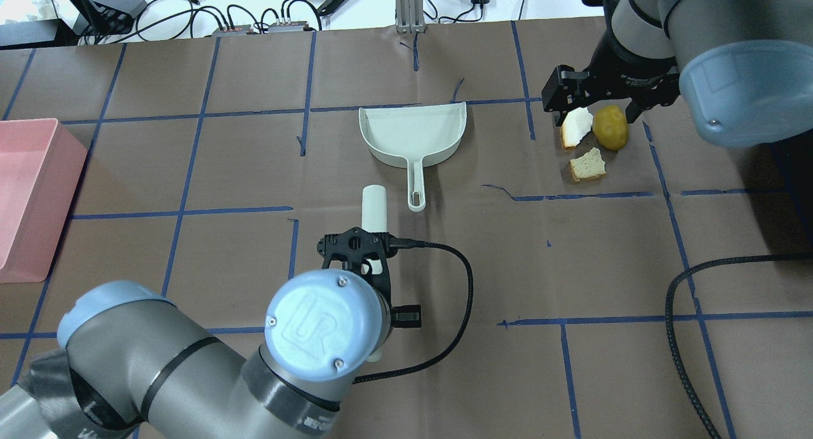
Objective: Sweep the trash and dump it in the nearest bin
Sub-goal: 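Lift the brush with the left gripper while the right gripper reaches the dustpan handle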
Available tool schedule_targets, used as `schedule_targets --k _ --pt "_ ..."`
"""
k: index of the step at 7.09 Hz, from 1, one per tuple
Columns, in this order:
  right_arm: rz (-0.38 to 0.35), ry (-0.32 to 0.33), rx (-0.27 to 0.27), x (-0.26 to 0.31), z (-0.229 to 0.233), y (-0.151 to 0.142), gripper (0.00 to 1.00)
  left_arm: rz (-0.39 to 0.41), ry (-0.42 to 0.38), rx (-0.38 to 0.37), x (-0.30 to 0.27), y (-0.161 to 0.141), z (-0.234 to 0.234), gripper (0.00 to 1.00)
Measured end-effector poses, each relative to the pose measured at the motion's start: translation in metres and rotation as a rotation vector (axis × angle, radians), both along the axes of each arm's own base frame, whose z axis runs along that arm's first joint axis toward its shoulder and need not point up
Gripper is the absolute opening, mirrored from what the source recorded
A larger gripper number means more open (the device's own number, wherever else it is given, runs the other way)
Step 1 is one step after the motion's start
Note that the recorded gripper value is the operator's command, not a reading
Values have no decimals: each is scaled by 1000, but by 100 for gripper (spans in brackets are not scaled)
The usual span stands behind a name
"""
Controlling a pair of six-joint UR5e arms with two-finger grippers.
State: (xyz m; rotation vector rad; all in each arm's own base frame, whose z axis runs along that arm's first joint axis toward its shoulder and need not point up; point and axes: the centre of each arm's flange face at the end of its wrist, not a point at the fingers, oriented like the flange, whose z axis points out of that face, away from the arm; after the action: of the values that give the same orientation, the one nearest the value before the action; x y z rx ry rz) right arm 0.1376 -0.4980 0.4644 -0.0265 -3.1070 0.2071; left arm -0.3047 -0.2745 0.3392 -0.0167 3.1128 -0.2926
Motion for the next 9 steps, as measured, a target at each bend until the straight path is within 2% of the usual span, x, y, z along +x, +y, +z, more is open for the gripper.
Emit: schedule_targets --k 3,6,7,9 --pt "-2 -10 1 2 0 1 100 16 13 65 63 -66 14 0" --pt "-5 -11 14 6 -6 -2 100 -23 45 121 133 -135 52 0" --pt "0 -11 16 9 -9 -5 100 -37 56 124 154 -153 56 0" --pt "50 -8 18 37 -18 -18 100 -51 58 135 181 -163 58 0"
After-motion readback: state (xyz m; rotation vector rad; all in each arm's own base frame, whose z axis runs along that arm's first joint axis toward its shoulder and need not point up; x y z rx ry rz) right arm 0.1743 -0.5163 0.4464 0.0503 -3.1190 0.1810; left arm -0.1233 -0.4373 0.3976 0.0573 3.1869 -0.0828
